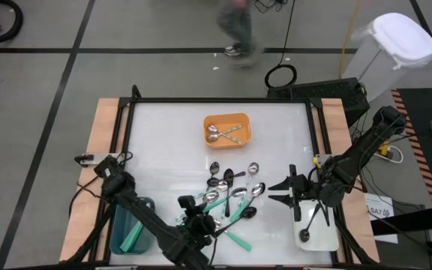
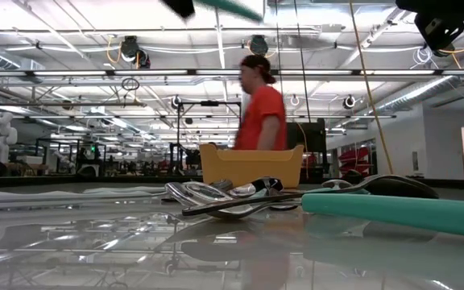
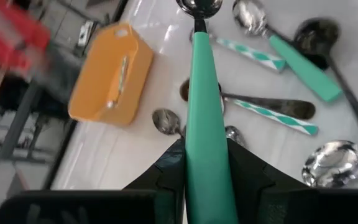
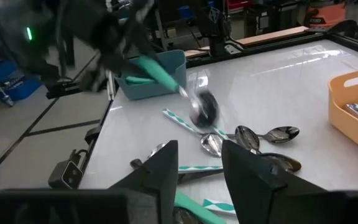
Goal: Sort silverware by color (type)
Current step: Put the green spoon into the blue bin
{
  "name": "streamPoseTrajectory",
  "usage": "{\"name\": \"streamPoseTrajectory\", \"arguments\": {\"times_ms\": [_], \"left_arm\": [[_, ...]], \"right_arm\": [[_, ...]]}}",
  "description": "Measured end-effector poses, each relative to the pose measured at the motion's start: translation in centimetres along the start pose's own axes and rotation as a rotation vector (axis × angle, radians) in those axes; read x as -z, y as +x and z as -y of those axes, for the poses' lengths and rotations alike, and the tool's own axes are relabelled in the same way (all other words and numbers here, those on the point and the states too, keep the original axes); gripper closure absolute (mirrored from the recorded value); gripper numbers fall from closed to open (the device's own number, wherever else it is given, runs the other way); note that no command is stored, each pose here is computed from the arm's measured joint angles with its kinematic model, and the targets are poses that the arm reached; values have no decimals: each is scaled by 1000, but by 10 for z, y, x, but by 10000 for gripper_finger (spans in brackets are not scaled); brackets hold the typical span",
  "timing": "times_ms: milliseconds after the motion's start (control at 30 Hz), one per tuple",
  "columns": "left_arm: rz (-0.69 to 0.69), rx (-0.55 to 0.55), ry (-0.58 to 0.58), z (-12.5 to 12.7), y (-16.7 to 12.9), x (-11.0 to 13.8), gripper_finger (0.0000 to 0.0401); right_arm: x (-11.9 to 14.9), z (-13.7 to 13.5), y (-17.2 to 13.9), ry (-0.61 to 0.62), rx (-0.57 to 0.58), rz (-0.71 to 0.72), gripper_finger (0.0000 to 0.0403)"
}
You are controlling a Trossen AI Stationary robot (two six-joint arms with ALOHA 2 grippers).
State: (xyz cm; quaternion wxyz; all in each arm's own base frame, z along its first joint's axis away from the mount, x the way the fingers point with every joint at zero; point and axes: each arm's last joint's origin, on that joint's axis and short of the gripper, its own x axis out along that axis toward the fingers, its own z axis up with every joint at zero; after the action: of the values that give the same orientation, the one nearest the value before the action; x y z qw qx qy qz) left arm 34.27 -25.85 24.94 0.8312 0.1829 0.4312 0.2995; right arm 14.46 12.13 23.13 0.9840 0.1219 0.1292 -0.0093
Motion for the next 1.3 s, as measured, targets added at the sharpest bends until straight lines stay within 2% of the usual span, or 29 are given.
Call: {"name": "streamPoseTrajectory", "arguments": {"times_ms": [267, 367, 633, 900, 1000, 1100, 1200, 1300], "left_arm": [[162, 69, -60, -68, -60, -12, 322], [183, 118, -96, -82, -77, -9, 322], [183, 260, -91, -73, -117, 17, 322], [238, 404, -181, -76, -167, 53, 322], [233, 425, -214, -83, -172, 67, 322], [173, 421, -265, -91, -162, 89, 322], [56, 407, -353, -104, -145, 117, 322], [3, 392, -486, -116, -134, 147, 322]], "right_arm": [[0, -1, -1, 19, -8, -3, 282], [1, -2, -1, 22, -19, -7, 282], [2, -4, -4, 12, -35, -11, 282], [1, -4, -3, 0, -32, -2, 282], [-1, -4, -3, -15, -33, 13, 282], [-5, -5, -2, -22, -37, 42, 282], [-7, -5, -1, -29, -39, 62, 282], [-8, -5, -1, -39, -40, 65, 282]]}}
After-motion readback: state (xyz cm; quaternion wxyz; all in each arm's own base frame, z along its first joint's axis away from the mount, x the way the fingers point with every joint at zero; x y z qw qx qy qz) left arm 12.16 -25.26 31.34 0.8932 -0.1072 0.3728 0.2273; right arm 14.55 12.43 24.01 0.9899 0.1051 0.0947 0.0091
